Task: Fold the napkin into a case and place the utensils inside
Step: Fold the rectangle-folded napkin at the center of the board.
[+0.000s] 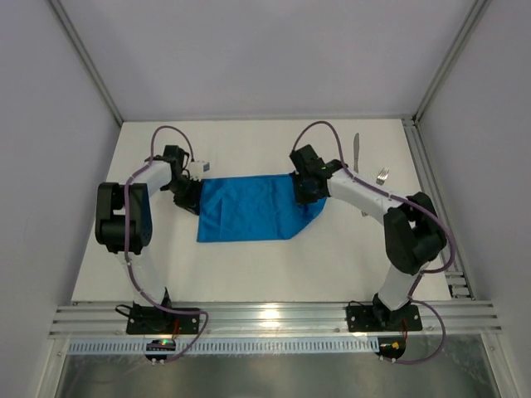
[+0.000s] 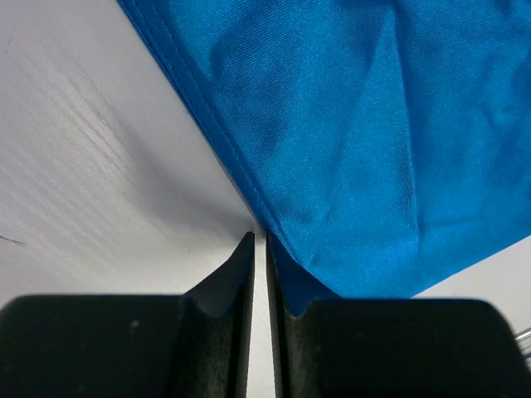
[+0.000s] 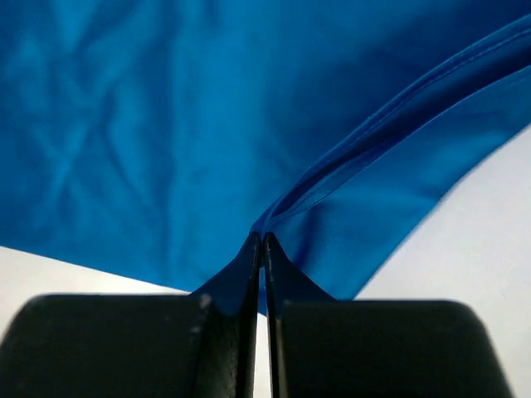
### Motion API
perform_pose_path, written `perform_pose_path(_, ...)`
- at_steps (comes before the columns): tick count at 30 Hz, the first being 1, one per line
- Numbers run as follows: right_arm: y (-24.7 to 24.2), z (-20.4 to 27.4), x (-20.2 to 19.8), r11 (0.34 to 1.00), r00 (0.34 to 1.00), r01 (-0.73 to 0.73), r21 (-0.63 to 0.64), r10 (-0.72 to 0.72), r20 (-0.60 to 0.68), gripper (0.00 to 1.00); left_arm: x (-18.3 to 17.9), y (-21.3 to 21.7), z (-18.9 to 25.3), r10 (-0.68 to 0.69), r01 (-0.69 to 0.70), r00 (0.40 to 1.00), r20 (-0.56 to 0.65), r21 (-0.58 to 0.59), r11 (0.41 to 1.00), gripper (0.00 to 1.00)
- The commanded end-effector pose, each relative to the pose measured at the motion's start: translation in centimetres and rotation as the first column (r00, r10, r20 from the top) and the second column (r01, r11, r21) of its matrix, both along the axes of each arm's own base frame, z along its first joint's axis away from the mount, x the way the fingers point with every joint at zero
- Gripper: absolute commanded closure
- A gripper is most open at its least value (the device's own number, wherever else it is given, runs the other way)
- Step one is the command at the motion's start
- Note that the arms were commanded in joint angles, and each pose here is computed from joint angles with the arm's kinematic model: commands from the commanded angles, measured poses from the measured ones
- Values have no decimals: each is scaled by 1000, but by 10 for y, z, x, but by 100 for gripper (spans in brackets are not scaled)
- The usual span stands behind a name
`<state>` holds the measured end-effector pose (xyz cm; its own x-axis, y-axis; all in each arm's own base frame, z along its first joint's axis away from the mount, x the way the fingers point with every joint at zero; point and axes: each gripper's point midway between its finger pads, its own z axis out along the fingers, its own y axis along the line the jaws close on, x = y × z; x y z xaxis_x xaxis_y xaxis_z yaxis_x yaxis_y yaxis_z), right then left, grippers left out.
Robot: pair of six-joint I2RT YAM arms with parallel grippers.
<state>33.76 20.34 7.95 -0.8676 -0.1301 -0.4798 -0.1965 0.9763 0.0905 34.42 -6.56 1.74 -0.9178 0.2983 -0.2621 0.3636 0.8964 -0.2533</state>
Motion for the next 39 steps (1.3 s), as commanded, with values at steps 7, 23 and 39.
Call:
perform_pose_path(7,179,7,-7,936,941,-339,95,335,58,96,-9,-8,-17,-7,5,999,-48,-45,999,91)
perform_pose_path(23,316,18,-52,744,803,-595,305,562,198,96,-13,-5,-25,14,-20,997,-74,-87,996,100)
perform_pose_path(39,322,-10,-59,746,819,-567,349,558,136,96,-7,4,-13,26,-29,999,-31,-77,997,99)
